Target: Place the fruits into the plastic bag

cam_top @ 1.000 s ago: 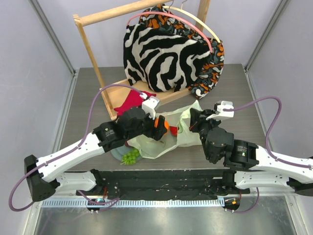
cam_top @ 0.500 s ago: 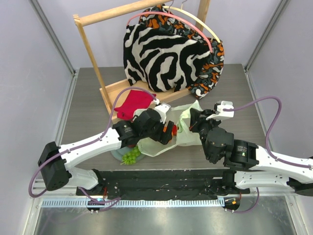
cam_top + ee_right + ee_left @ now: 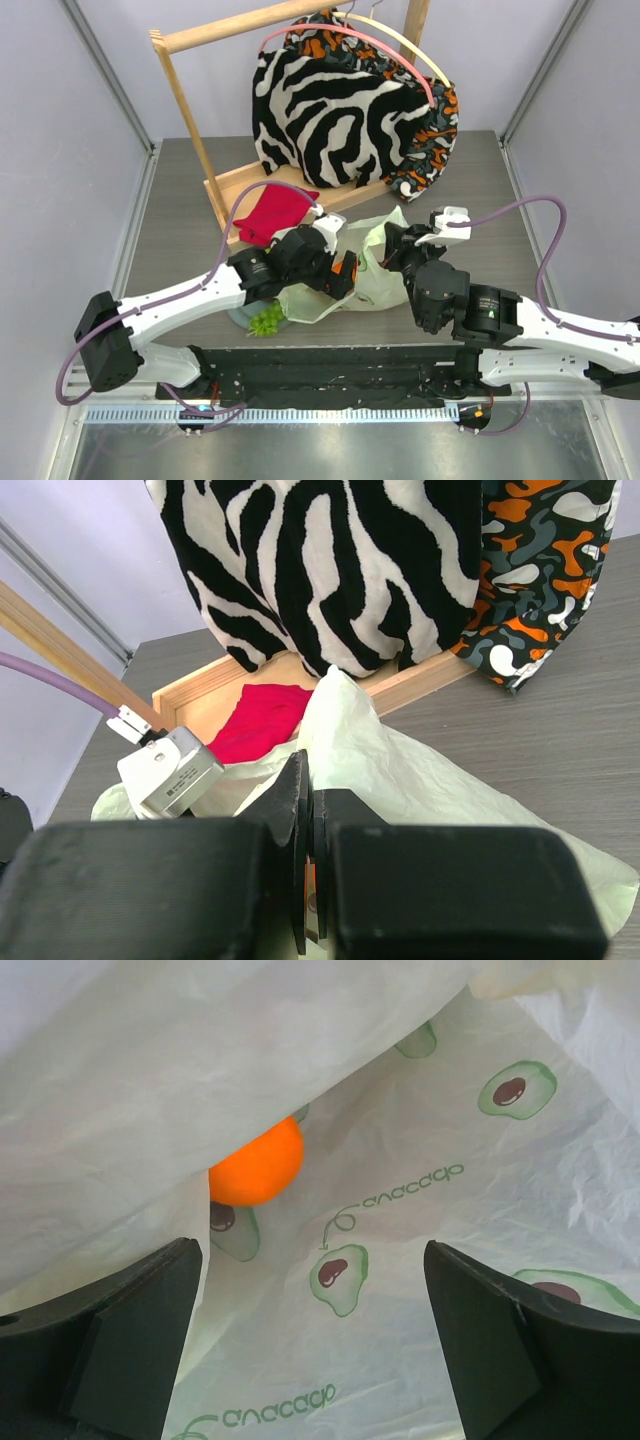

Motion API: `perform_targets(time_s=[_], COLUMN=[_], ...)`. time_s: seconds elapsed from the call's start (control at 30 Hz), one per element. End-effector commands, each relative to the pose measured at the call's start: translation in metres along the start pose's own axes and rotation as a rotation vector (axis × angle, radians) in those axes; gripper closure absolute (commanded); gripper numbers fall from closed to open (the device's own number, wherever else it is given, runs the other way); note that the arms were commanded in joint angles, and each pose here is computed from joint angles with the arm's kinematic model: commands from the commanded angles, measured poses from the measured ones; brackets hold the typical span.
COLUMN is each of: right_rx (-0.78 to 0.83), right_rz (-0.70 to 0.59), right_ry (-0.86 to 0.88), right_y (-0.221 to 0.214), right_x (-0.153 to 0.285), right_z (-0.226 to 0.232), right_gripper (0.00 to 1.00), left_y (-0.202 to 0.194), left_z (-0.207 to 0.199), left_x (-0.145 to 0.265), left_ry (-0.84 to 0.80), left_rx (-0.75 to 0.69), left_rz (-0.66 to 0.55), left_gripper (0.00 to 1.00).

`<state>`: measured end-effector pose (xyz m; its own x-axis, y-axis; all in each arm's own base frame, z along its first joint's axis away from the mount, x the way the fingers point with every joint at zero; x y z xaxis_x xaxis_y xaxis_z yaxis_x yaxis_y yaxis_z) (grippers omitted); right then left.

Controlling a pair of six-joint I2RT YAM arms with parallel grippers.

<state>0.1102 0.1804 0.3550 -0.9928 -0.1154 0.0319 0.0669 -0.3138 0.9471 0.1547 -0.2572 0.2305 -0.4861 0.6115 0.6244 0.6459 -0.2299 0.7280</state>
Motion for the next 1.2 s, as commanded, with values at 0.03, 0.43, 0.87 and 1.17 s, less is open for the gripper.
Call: perform_targets(time_s=[0.03,0.43,0.87,1.17], right_rx=[-0.08,-0.085,-0.085,-0.091], right_rz=[-0.025,-0.027,-0.03,-0.032], right_ry=[-0.006,-0.01,-0.014,-0.007], right_y=[0.015,0.015,0.016,0.018], right_x=[0.0,0.001,0.002,0.003], right_z=[0.003,0.0,-0.002,-0.006], right_gripper=[0.99,0.99,0.99,0.99], left_y=[0.014,0.063,0.056,0.003], left_z=[-0.007,-0.026,0.095,0.171], left_x=[0.011,0.093,0.147,0.094], left_ry=[-0.061,-0.34,0.306,0.382], left_rx=[0.007,-0.045,0.3,0.739], left_rz=[-0.097,-0.322,-0.434,-0.379], left_gripper=[0.02,0.0,0.0,0.0])
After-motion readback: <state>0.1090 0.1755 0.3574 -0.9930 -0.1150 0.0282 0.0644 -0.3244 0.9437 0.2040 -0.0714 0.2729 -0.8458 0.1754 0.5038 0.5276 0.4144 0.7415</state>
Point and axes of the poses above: each gripper's point midway between its finger pads, its own x axis back along the fingers, its own z axis along the line the jaws close on, y = z × x, the point moved 10 cm from there along x, back along the fingers, and after that the axes turned 2 degrees about x, right-handed, at the moved point
